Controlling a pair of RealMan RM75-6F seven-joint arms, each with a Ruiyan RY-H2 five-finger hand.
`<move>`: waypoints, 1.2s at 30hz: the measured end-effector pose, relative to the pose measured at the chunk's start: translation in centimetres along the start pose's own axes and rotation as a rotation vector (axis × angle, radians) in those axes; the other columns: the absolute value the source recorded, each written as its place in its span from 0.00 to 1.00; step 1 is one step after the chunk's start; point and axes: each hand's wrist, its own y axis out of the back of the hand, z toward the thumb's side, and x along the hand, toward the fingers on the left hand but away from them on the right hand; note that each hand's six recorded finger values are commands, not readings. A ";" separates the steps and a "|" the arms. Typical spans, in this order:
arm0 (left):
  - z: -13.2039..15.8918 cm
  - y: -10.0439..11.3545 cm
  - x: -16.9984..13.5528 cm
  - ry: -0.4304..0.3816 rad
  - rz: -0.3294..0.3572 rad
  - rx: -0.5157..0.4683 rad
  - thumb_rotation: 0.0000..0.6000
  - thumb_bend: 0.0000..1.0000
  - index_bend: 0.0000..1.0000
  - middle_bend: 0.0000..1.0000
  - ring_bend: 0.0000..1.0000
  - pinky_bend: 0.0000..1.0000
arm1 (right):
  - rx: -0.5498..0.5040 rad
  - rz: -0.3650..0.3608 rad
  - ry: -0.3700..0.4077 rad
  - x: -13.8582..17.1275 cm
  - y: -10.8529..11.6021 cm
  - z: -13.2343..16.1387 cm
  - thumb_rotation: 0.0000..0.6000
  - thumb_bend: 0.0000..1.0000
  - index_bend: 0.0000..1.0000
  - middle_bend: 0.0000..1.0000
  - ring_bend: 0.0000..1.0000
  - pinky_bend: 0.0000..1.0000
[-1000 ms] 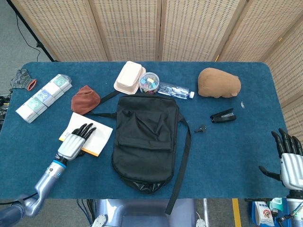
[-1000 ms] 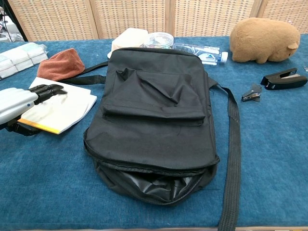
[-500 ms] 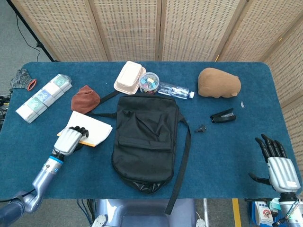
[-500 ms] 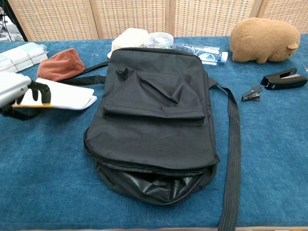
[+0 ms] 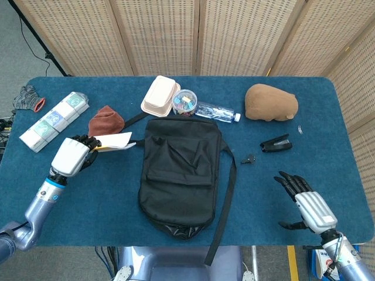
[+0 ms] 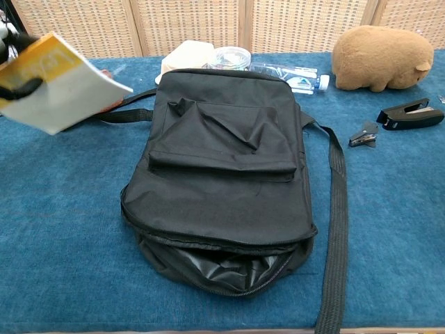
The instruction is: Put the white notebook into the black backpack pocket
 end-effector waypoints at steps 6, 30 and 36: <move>-0.3 4.3 1.2 -0.018 0.075 0.008 1.00 0.49 0.74 0.57 0.51 0.67 | -0.017 0.083 0.125 -2.8 -0.9 3.6 1.00 0.00 0.09 0.03 0.00 0.00; -3.1 11.8 0.5 0.022 0.170 0.047 1.00 0.49 0.75 0.58 0.51 0.67 | -0.035 0.283 0.428 -8.8 -10.1 16.4 1.00 0.00 0.14 0.06 0.00 0.01; -3.4 12.2 0.2 0.024 0.177 0.050 1.00 0.49 0.75 0.58 0.51 0.67 | 0.001 0.253 0.439 -11.0 -11.8 17.2 1.00 0.00 0.14 0.06 0.00 0.00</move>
